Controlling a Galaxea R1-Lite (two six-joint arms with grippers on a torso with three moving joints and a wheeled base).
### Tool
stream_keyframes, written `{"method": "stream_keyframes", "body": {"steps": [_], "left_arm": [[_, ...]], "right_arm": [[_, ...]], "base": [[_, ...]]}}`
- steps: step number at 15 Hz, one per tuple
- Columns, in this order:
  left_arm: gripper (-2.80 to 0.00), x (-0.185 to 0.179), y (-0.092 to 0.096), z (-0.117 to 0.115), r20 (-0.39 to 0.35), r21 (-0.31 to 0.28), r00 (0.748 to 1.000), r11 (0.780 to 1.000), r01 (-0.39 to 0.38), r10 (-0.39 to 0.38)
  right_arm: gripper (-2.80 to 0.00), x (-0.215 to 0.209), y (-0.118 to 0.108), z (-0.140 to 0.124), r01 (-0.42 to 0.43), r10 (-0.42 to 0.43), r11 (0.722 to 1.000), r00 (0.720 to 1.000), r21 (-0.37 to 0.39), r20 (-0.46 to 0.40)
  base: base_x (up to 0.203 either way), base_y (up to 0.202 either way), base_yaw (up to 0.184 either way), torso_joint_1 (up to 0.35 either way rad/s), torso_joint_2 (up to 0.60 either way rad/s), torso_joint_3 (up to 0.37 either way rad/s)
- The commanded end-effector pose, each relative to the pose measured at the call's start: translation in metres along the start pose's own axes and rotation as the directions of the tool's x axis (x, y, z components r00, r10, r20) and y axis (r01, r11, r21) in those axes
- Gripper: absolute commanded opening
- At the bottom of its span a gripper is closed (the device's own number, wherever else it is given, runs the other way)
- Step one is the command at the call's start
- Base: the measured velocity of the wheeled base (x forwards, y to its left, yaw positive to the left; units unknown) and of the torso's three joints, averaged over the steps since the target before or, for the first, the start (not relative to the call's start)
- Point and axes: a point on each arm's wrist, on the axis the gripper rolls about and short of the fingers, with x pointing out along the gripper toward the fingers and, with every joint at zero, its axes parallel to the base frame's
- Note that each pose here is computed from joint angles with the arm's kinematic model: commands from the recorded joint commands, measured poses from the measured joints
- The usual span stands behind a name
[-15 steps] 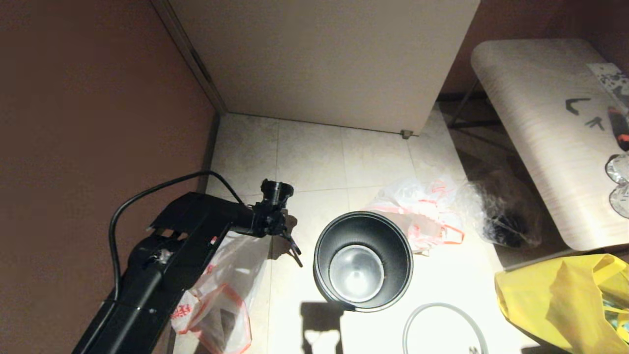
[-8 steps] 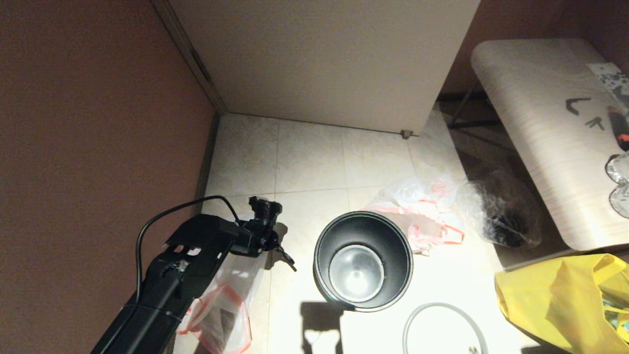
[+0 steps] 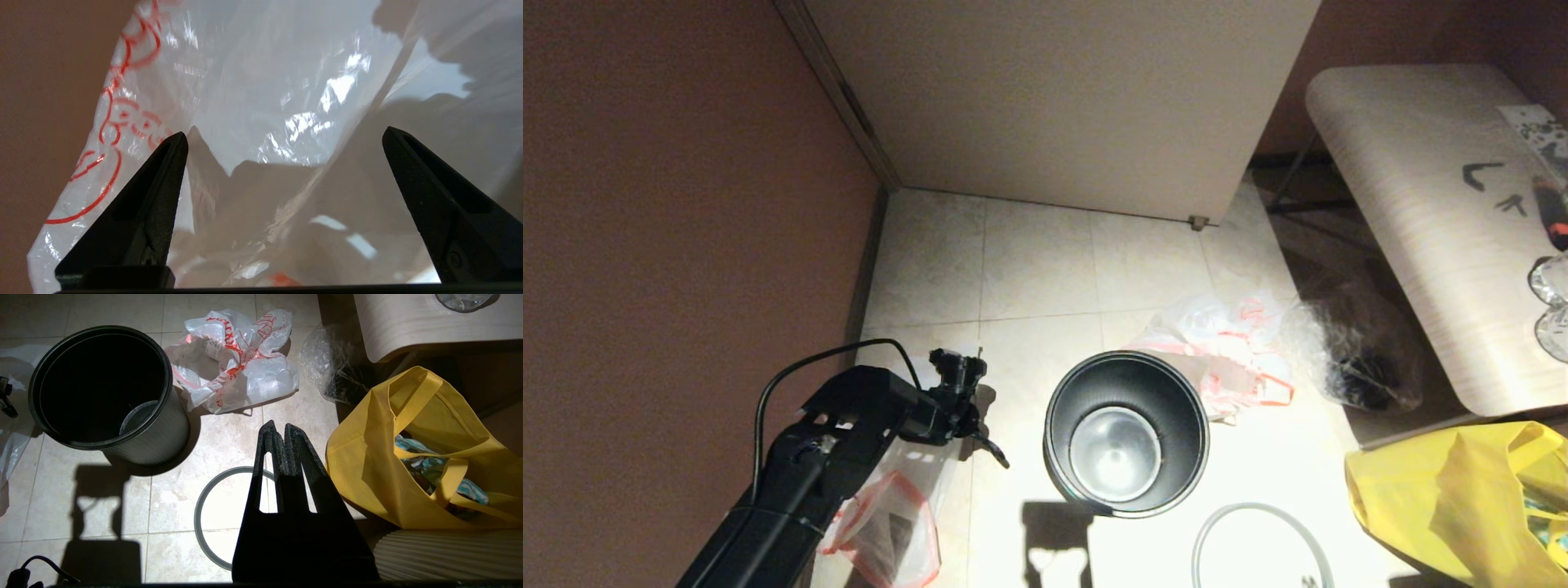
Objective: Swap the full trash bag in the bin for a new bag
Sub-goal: Pick up a new trash bag
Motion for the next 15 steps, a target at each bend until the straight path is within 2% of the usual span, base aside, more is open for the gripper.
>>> {"method": "stream_keyframes", "body": {"steps": [1, 2, 3, 12, 15], "left_arm": [[0.00, 0.004, -0.003, -0.008, -0.012, 0.012, 1.000, 1.000, -0.006, 0.006], [0.00, 0.006, -0.002, -0.008, -0.015, 0.010, 1.000, 1.000, -0.012, 0.012], [-2.80, 0.006, -0.001, -0.009, -0.019, 0.012, 1.000, 1.000, -0.022, 0.022], [-2.80, 0.009, -0.005, -0.009, -0.015, 0.000, 0.999, 0.999, -0.032, 0.032], [-2.80, -0.012, 0.006, -0.015, -0.046, 0.047, 0.999, 0.999, -0.012, 0.014]], "right_arm": [[-2.80, 0.001, 0.000, -0.002, 0.001, -0.001, 1.000, 1.000, 0.000, -0.010], [-2.80, 0.001, 0.000, -0.002, 0.000, 0.000, 1.000, 1.000, -0.001, -0.010], [-2.80, 0.001, 0.000, -0.002, 0.001, -0.001, 1.000, 1.000, 0.000, -0.010], [-2.80, 0.001, 0.000, -0.002, 0.001, -0.001, 1.000, 1.000, 0.000, -0.010], [-2.80, 0.001, 0.000, -0.002, 0.000, 0.000, 1.000, 1.000, -0.001, -0.010]], "base": [[0.000, 0.000, 0.000, 0.000, 0.00, 0.000], [0.000, 0.000, 0.000, 0.000, 0.00, 0.000], [0.000, 0.000, 0.000, 0.000, 0.00, 0.000], [0.000, 0.000, 0.000, 0.000, 0.00, 0.000], [0.000, 0.000, 0.000, 0.000, 0.00, 0.000]]}}
